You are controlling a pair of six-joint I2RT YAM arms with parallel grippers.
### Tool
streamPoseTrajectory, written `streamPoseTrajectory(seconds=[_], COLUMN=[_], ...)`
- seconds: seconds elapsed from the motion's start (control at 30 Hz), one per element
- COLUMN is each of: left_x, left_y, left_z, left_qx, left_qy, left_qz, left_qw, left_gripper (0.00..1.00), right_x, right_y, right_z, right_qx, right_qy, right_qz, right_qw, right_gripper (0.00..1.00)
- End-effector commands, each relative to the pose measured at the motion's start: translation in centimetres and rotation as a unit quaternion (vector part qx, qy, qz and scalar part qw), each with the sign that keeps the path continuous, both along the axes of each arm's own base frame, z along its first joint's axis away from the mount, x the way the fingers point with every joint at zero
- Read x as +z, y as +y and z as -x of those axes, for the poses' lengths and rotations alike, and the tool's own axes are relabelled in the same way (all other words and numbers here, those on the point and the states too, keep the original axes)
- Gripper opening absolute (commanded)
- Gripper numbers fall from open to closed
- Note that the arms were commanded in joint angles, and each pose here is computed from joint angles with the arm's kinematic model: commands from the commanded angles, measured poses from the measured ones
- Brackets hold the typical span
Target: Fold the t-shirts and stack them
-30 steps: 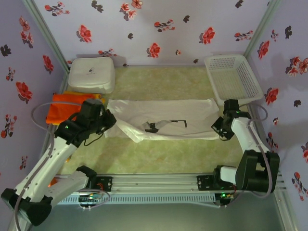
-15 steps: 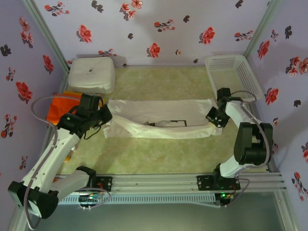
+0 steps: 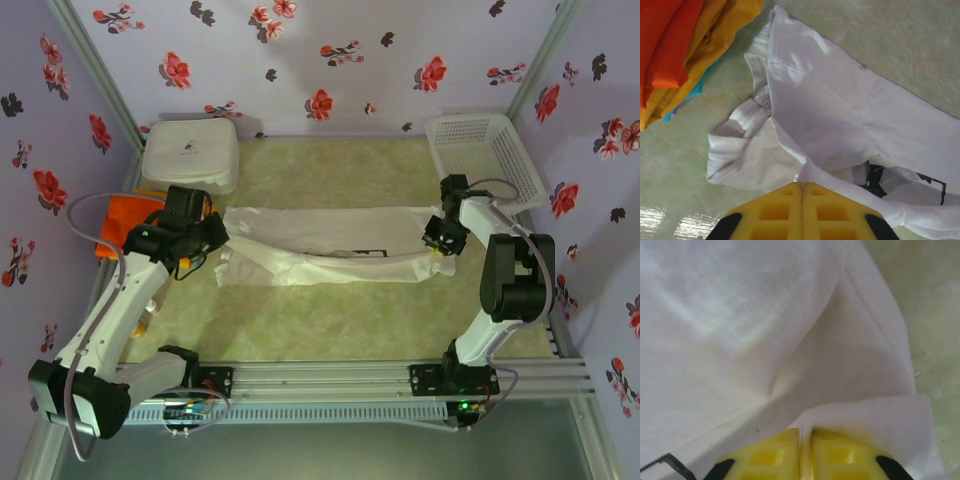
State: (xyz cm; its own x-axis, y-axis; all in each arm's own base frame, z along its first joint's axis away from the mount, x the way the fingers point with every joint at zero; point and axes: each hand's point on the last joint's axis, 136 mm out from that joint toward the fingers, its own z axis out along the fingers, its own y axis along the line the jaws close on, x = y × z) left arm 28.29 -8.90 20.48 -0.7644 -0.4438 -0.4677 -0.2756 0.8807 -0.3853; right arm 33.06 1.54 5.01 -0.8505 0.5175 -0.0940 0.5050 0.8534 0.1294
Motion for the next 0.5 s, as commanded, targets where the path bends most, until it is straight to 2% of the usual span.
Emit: streamPoseTrajectory(seconds=[0.0,0.13,0.3,0.47], left_x=[1.3,0.6,-0.1,-0.8], left_y=[0.2,-0.2,-0.5,-0.7], left_z=[-1.3,-1.8,-2.2,-2.8], left_qx=[-0.006,-0.008,-0.009,-0.009], left_qy=[-0.023,-0.018,-0.009,-0.001], left_qz=[-0.011,-0.006,-0.003,-0.005], left_qw=[1.0,1.0,1.0,1.0], left_gripper=[0.0,0.0,0.0,0.0], right_x=[0.9,2.1,3.7,5.0], right_y=[0.0,1.3,2.8,3.4], right_z=[-0.2,-0.5,-0.4,0.4], right_qx=[0.014,0.027,0.039,0.047], right_qy=[-0.003,-0.029,-0.057,-0.077], right_qz=[0.011,-0.019,-0.053,-0.061], right_qw=[1.0,0.999,0.996,0.994], right_gripper=[0.29,0.47,0.61,0.78])
